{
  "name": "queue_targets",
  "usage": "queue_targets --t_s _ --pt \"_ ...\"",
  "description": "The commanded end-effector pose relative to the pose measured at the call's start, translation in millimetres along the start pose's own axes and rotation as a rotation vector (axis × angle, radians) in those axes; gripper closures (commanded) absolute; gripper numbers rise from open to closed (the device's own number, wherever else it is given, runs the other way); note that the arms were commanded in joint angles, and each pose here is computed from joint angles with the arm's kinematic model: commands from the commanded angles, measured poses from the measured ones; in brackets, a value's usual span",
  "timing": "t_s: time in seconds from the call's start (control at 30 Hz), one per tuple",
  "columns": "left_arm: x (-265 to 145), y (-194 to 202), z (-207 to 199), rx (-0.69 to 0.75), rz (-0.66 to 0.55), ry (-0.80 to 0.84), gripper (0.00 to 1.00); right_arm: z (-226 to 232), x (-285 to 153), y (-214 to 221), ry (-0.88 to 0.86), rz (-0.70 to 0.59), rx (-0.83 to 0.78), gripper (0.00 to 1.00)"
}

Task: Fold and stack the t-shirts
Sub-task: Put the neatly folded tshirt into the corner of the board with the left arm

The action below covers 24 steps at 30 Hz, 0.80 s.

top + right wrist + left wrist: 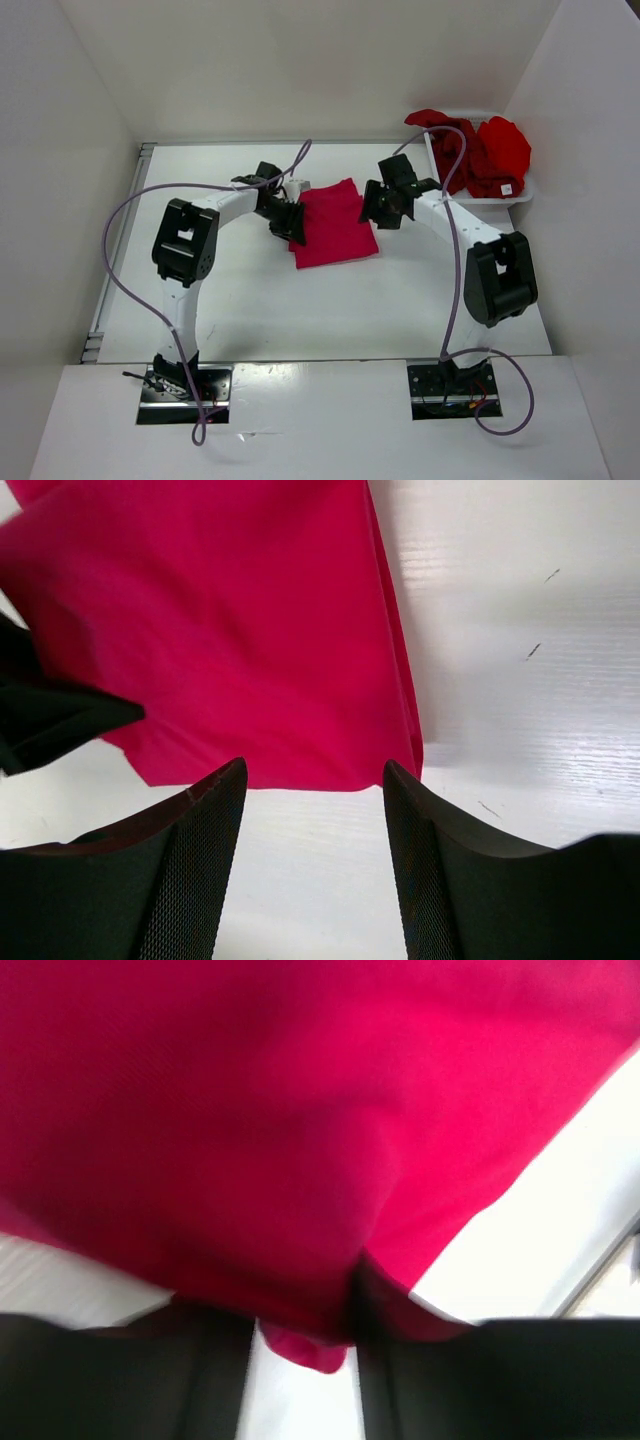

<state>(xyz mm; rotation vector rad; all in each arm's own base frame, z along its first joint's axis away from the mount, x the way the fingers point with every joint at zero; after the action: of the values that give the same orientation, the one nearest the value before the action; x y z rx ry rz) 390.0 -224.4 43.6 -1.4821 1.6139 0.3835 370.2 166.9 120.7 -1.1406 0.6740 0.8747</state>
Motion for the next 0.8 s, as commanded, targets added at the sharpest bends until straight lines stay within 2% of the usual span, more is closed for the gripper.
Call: queue_targets --t_s 0.0,0.1,0.23,0.33,0.47,0.7,0.77 --pt "23.0 24.9 22.6 -0.065 0.093 -0.016 0.63 2.3 -23.1 -9.0 0.008 -0.061 0.002 0.38" --pt "15.7 9.5 26.9 -0.076 0.058 -0.013 0.86 3.3 -26.7 -10.7 0.003 -0.071 0.001 0.38" --pt "-15.5 -13.9 52.8 -0.1 -0.017 -0.046 0.97 3.4 -34.9 -13.2 0.005 -0.088 0.001 0.38" --pt "-38.5 -25.7 77.7 -0.081 -0.053 -0.109 0.99 -3.6 -33.4 -10.6 0.026 -0.079 0.009 0.38" --pt "-96.1 -53.5 130.7 -0.018 -0.159 -0.292 1.0 -4.1 -36.4 -12.6 0.03 -0.091 0.009 0.38" --pt "-185.1 -63.0 237.9 0.002 -0.213 -0.671 1.0 -4.4 -36.4 -12.6 0.03 -0.091 0.0 0.38" --pt "-197.4 -57.9 262.8 -0.001 -0.198 -0.743 1.0 -4.4 -36.4 -12.6 0.03 -0.091 0.0 0.38"
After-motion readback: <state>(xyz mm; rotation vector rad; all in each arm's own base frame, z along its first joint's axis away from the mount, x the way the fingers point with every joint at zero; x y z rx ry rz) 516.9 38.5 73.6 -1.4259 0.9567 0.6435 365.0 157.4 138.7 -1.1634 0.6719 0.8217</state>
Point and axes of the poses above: each gripper's point midway between its finger pads, its own x axis out along the fingers, its own z axis along the line the jaws close on, y = z × x, the point moved 2 cm from there along -x, back along the fingers, and after that the axes turned 4 degrees about -x, right-handed, at the moved point
